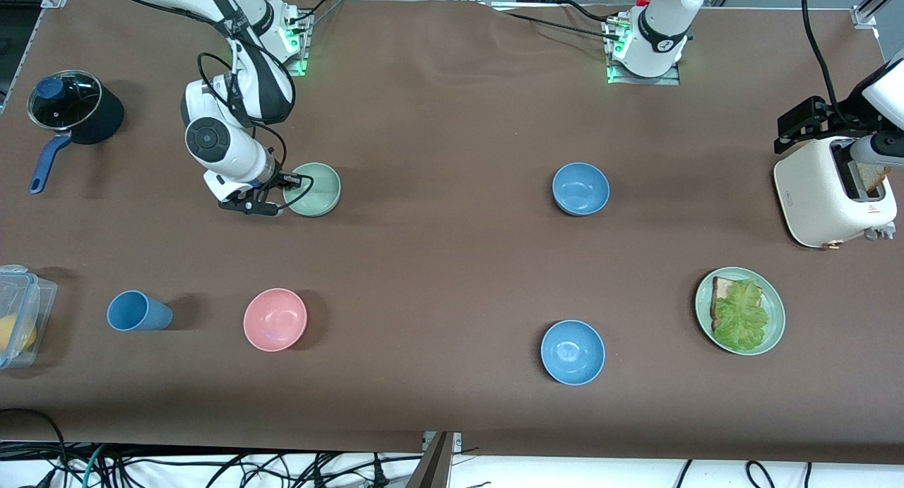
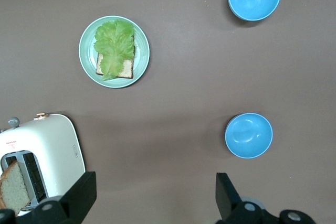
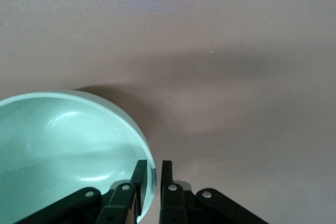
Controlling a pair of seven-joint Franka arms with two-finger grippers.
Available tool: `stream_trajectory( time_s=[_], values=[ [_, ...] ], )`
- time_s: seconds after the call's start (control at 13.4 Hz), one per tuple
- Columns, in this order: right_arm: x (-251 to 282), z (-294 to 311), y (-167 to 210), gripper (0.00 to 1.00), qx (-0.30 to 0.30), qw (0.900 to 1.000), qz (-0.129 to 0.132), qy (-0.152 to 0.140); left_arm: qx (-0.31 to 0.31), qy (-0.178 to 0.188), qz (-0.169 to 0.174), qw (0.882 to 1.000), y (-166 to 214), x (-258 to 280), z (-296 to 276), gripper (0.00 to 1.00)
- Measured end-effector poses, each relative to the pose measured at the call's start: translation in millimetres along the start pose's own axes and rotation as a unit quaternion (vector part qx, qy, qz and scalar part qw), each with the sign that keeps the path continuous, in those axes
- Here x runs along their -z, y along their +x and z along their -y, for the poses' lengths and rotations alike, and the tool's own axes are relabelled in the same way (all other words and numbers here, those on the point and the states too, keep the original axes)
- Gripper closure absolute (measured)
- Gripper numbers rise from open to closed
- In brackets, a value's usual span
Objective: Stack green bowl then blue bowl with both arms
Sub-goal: 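Lower the right gripper and close it on the green bowl rim, then slide the green bowl with the right gripper toward the table middle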
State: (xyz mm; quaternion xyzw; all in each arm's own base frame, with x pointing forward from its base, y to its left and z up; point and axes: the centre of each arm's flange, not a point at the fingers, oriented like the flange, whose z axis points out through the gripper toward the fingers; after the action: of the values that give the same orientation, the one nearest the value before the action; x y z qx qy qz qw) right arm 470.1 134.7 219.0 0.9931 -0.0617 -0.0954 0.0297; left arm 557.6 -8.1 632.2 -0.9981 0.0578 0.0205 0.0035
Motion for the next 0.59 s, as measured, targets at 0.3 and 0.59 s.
stream_trajectory(
  time_s=[0.3, 0.59],
  values=[
    [3, 14, -5, 0.94, 0.015, 1.000, -0.008, 0.000, 0.000, 0.000, 0.000, 1.000, 0, 0, 0, 0.00],
    [13, 19, -4, 0.96, 0.020, 1.000, -0.020, 0.004, 0.000, 0.000, 0.000, 1.000, 0, 0, 0, 0.00]
  ],
)
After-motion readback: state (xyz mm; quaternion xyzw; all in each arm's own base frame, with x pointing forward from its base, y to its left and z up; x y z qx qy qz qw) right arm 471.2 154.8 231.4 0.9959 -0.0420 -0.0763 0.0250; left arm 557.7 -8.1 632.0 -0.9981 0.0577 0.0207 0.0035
